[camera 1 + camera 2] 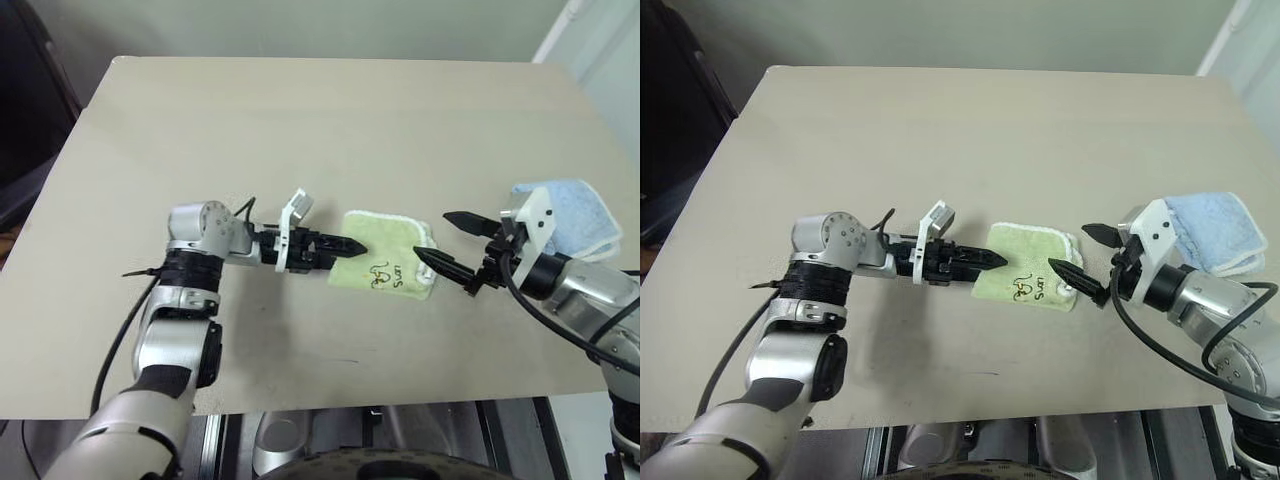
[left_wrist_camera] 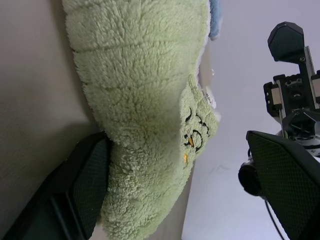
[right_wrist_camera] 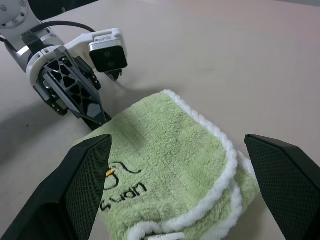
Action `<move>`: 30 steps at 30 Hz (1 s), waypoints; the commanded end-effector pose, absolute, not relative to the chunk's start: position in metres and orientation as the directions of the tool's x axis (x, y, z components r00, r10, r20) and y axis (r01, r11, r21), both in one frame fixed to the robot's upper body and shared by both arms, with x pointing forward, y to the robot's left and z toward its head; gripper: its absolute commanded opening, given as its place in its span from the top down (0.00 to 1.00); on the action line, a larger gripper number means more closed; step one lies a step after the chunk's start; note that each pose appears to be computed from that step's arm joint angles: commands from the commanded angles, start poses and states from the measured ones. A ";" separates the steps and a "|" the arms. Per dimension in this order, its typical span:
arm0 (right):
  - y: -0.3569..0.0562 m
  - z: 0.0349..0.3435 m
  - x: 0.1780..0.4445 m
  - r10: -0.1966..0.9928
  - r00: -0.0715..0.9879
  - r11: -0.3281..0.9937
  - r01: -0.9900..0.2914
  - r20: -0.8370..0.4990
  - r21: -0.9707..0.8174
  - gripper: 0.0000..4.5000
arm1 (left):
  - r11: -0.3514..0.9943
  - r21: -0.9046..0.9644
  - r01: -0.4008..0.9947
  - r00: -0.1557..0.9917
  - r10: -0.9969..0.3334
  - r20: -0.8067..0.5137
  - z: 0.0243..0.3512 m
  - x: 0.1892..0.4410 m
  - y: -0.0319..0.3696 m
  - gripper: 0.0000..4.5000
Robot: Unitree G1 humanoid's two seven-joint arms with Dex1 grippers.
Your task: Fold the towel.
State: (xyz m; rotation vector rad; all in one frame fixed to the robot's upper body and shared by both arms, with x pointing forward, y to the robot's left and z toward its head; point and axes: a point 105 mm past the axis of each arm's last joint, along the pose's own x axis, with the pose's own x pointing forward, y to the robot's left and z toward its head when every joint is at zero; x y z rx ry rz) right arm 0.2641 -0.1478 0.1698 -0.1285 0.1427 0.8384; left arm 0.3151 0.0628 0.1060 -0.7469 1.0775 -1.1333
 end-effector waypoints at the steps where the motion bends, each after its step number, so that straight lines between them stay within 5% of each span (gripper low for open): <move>1: -0.150 0.183 0.262 0.714 0.687 0.677 -0.727 -0.137 -0.116 0.00 | 0.297 -0.917 0.266 -0.011 -0.950 -0.311 0.090 0.303 0.047 0.00; 6: -0.151 0.183 0.263 0.703 0.699 0.688 -0.715 -0.130 -0.123 0.00 | 0.313 -0.903 0.295 -0.009 -0.944 -0.330 0.088 0.303 0.043 0.00; 9: -0.154 0.184 0.262 0.696 0.706 0.694 -0.709 -0.131 -0.129 0.00 | 0.357 -0.877 0.321 0.018 -0.928 -0.371 0.083 0.308 0.045 0.13; 20: -0.156 0.185 0.262 0.689 0.714 0.702 -0.700 -0.127 -0.131 0.00 | 0.352 -0.866 0.355 0.022 -0.929 -0.369 0.085 0.310 0.042 0.97; 30: -0.157 0.186 0.263 0.681 0.723 0.711 -0.691 -0.116 -0.135 0.00 | 0.285 -0.862 0.419 0.109 -0.958 -0.264 0.125 0.324 0.057 1.00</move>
